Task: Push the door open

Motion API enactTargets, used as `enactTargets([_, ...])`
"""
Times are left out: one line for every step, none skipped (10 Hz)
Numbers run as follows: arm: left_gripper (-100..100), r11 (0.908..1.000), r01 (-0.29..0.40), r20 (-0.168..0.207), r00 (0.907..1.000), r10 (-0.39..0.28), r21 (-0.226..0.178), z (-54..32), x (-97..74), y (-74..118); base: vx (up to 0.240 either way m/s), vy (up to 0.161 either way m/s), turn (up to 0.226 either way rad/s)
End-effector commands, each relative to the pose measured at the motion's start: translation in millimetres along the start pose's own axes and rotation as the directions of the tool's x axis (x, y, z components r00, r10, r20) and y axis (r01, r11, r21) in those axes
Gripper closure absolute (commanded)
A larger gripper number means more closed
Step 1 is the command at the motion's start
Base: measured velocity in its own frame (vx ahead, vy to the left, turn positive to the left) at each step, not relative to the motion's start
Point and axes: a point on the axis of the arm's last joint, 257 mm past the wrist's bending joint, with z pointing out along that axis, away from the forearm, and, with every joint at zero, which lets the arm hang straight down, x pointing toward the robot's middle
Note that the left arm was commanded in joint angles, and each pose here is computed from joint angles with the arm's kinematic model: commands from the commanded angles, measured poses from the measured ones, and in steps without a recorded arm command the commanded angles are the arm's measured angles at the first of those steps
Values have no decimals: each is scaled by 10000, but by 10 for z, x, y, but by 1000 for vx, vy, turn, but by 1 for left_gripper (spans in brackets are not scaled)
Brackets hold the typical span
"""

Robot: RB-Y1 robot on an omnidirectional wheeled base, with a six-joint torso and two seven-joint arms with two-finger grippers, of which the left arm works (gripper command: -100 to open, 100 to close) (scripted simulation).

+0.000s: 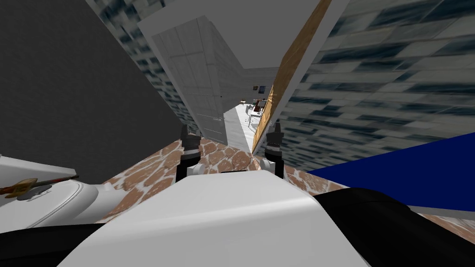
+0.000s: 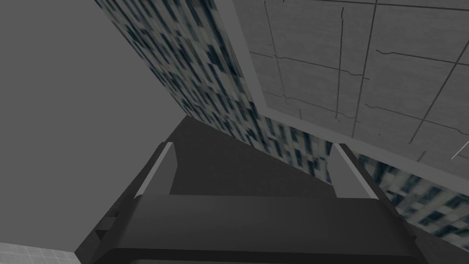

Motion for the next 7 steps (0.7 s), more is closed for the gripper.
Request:
enactTargets([-100,9998,103,-124,9999,-105,-166,17,39,134,70,60,-11])
enactTargets([-100,9995,162,-202,9997,-167,-275,24,70,218,79,59,-18])
enactTargets([-100,9990,232,-292,9993,-243,-376,35,109,303,81,71,-13])
enactTargets([-100,9982,300,-384,9987,-320,-518,42,149,409,74,96,-15])
enactTargets([-100,9970,362,-475,9981,-395,-682,45,190,523,78,86,-26])
enactTargets([-100,9956,426,-571,9972,-474,-830,51,234,631,96,82,-17])
enactTargets([-100,9945,498,-676,9961,-561,-924,69,284,716,105,95,-14])
